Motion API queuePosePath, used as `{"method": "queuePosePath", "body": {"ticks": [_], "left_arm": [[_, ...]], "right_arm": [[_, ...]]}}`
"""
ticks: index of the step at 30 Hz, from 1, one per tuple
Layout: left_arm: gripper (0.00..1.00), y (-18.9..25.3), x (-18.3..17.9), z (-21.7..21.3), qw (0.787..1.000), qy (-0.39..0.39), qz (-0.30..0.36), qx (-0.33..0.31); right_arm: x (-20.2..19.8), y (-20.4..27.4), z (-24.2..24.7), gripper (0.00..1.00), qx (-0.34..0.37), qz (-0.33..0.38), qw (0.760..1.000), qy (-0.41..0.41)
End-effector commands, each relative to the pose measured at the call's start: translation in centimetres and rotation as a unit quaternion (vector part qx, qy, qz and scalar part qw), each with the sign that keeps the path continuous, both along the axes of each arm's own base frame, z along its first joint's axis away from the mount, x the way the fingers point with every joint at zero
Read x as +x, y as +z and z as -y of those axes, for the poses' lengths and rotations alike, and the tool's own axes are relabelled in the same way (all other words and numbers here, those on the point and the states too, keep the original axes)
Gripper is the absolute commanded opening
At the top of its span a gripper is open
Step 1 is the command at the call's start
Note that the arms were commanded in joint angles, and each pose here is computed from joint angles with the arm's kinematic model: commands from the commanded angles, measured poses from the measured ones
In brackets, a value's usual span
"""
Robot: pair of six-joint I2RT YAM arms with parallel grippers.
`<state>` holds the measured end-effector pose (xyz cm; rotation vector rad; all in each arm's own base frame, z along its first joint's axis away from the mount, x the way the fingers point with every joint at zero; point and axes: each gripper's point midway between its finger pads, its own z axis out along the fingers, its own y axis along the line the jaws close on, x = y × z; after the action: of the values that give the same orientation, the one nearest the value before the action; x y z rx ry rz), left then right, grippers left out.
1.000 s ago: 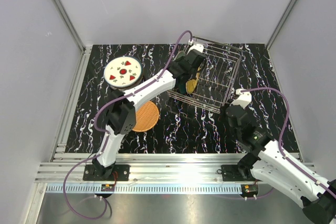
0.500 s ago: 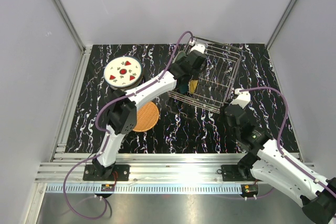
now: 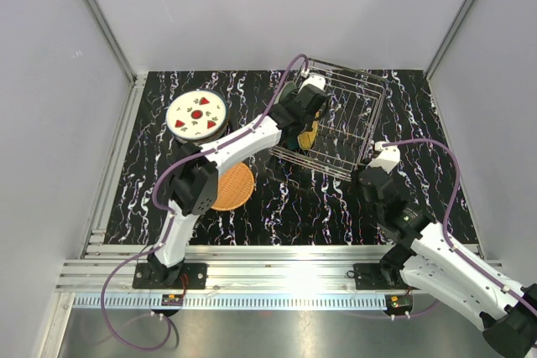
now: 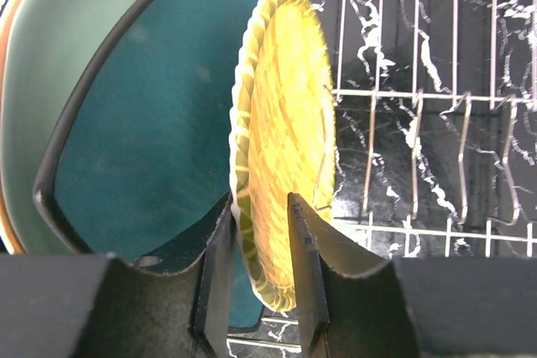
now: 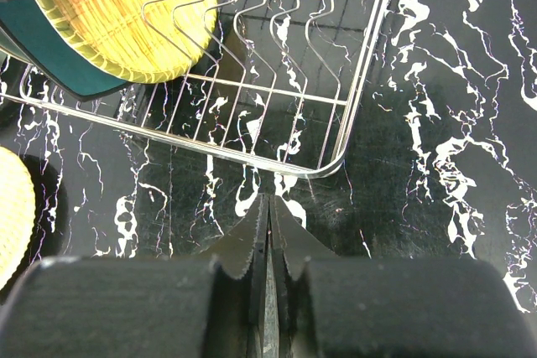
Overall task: Load the plates into the dish rack
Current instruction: Insert the plate into the dish rack, then grab a plate with the left arm
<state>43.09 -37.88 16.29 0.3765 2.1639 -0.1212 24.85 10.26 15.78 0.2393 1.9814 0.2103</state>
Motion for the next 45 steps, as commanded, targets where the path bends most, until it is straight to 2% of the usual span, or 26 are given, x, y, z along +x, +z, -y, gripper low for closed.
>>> {"method": "queuePosePath", "body": {"ticks": [1,8,11,14,16,19,28,29,31,33,34,35,36,37,38,39,41,42,43,44,45], "left_arm": [[0.33,3.9,0.3,-0.8,0.999,0.010,0.040,-0.017],[0.35,3.4,0.2,-1.4,0.999,0.015,0.040,-0.002],[0.40,3.6,0.2,-1.6,0.999,0.016,0.044,0.002],[0.50,4.2,0.1,-1.6,0.999,0.015,0.048,-0.003],[0.55,5.1,-0.2,-1.4,0.999,0.009,0.050,-0.016],[0.59,7.1,-0.7,-1.1,0.997,-0.001,0.059,-0.042],[0.64,13.2,-2.7,-1.9,0.992,-0.014,0.092,-0.090],[0.65,14.8,-3.3,-2.3,0.989,-0.017,0.101,-0.104],[0.66,14.6,-4.3,-2.8,0.989,-0.027,0.095,-0.107],[0.66,16.8,-5.4,-4.1,0.985,-0.027,0.116,-0.126],[0.66,15.1,-6.0,-5.1,0.988,-0.023,0.105,-0.112],[0.66,16.7,-6.8,-6.6,0.985,-0.010,0.122,-0.122],[0.67,14.4,-7.5,-7.7,0.988,0.001,0.106,-0.108],[0.68,14.3,-7.8,-8.8,0.988,0.017,0.111,-0.107],[0.68,15.3,-8.9,-10.4,0.984,0.032,0.120,-0.126],[0.69,12.7,-9.6,-11.6,0.988,0.044,0.103,-0.110],[0.74,12.6,-11.1,-14.1,0.984,0.069,0.104,-0.127],[0.75,9.8,-11.5,-15.6,0.984,0.096,0.080,-0.127],[0.77,8.6,-12.1,-16.4,0.984,0.103,0.064,-0.132],[0.78,8.5,-12.7,-17.6,0.977,0.125,0.057,-0.163],[0.78,5.5,-12.8,-19.7,0.975,0.156,0.033,-0.152]], "right_arm": [[0.6,1.0,-0.2,0.08,0.014,0.020,1.000,-0.002],[0.6,0.8,-0.4,0.09,0.014,0.018,1.000,0.002],[0.7,0.8,-0.4,0.09,0.013,0.017,1.000,0.002],[0.7,0.8,-0.5,0.10,0.012,0.017,1.000,0.004],[0.6,0.8,-0.5,0.11,0.012,0.016,1.000,0.005],[0.6,0.8,-0.5,0.13,0.012,0.016,1.000,0.005],[0.5,0.6,-0.5,0.23,0.013,0.013,1.000,0.007],[0.6,0.6,-0.6,0.24,0.012,0.013,1.000,0.008],[0.6,0.5,-0.7,0.27,0.014,0.011,1.000,0.010],[0.6,0.5,-0.8,0.29,0.014,0.010,1.000,0.013],[0.6,0.4,-0.8,0.30,0.013,0.009,1.000,0.014],[0.5,0.3,-0.9,0.30,0.013,0.008,1.000,0.017],[0.5,0.3,-1.0,0.31,0.014,0.008,1.000,0.019],[0.5,0.3,-1.1,0.32,0.015,0.007,1.000,0.021],[0.5,0.2,-1.2,0.33,0.016,0.006,1.000,0.024],[0.5,0.3,-1.4,0.33,0.018,0.007,0.999,0.027],[0.6,0.1,-1.5,0.34,0.017,0.005,0.999,0.030],[0.6,0.1,-1.6,0.34,0.018,0.005,0.999,0.034],[0.6,-0.1,-1.7,0.34,0.016,0.001,0.999,0.036],[0.6,-0.1,-1.8,0.35,0.016,0.001,0.999,0.038],[0.6,0.0,-1.9,0.35,0.017,0.001,0.999,0.039]]}}
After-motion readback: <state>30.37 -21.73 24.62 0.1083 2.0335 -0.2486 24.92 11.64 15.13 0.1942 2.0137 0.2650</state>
